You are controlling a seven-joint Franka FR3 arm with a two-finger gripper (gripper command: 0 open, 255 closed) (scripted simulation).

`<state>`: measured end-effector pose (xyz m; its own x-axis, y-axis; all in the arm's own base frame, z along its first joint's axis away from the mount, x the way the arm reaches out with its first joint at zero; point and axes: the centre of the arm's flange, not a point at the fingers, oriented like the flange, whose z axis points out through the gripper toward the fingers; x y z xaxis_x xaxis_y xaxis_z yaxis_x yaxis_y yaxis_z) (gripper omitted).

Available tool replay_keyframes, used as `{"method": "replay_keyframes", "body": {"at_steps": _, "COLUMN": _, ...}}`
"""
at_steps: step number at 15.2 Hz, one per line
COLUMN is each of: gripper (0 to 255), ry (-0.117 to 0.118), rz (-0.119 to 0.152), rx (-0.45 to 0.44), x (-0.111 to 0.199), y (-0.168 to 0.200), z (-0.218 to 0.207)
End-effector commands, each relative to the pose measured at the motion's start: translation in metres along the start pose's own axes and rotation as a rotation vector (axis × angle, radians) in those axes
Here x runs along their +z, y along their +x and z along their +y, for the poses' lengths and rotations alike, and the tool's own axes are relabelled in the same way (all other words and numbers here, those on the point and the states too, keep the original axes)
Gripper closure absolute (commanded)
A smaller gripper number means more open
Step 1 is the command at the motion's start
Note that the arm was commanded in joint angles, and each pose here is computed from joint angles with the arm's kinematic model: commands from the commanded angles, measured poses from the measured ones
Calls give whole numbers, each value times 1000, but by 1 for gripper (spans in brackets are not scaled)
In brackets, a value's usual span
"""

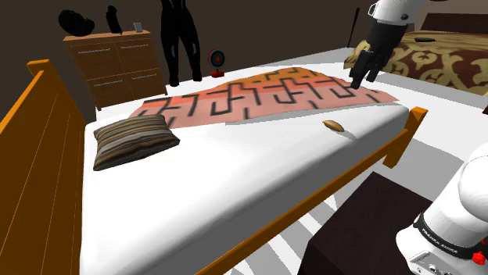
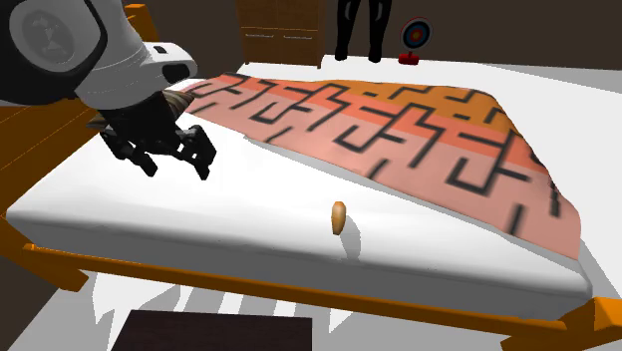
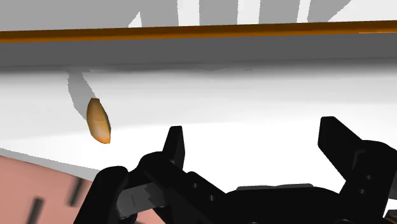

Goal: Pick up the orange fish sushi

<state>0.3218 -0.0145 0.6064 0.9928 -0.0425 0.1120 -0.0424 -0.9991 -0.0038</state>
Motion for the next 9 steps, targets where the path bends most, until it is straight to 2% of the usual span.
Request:
{"method": "replay_keyframes", "body": {"at_steps": 1, "gripper": 0, "ry": 0, "rz": 0, "rx": 0, "x": 0, "y": 0, "z": 0}}
{"method": "replay_keyframes", "body": {"at_steps": 9, "gripper": 0, "ry": 0, "rz": -17, "rx": 0, "x": 74, "y": 36, "z": 67}}
